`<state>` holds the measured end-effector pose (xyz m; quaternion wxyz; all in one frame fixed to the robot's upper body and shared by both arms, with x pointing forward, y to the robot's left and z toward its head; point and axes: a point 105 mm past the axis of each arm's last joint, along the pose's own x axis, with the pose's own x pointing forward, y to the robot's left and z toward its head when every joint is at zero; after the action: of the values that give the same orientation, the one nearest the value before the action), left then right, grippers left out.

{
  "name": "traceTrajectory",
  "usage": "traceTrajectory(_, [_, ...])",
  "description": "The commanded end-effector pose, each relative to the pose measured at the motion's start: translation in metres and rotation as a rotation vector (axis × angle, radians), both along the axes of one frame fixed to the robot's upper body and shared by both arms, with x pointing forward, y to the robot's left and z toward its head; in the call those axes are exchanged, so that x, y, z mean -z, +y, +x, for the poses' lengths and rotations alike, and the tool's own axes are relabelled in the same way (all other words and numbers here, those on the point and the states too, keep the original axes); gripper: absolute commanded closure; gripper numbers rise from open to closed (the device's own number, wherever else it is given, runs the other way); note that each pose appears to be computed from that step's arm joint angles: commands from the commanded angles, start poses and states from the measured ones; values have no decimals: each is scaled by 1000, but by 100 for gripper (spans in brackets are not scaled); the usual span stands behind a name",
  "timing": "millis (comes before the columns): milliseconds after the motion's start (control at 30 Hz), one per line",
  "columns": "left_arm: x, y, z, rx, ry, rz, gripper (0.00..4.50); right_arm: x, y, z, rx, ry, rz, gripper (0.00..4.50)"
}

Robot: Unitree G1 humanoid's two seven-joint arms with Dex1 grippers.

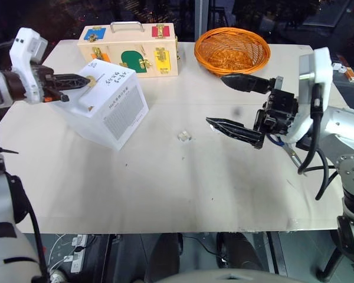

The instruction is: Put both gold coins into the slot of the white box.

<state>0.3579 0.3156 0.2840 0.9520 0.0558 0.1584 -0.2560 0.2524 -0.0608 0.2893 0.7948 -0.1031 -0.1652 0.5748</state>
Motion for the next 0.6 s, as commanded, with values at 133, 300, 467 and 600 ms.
traceTrajectory(133, [1,10,1,-54,-3,61,450,-6,1,-8,-10,-38,-3,3])
traceTrajectory(300, [-1,9,1,-35,-20,103,450,-5,2,-7,-14,-32,-3,3])
traceTrajectory(467, [-18,7,0,-39,-112,85,361,0,5,-4,-4,-8,-10,0])
traceTrajectory(600, [-54,2,-7,-17,-259,4,178,14,12,8,73,27,-35,0])
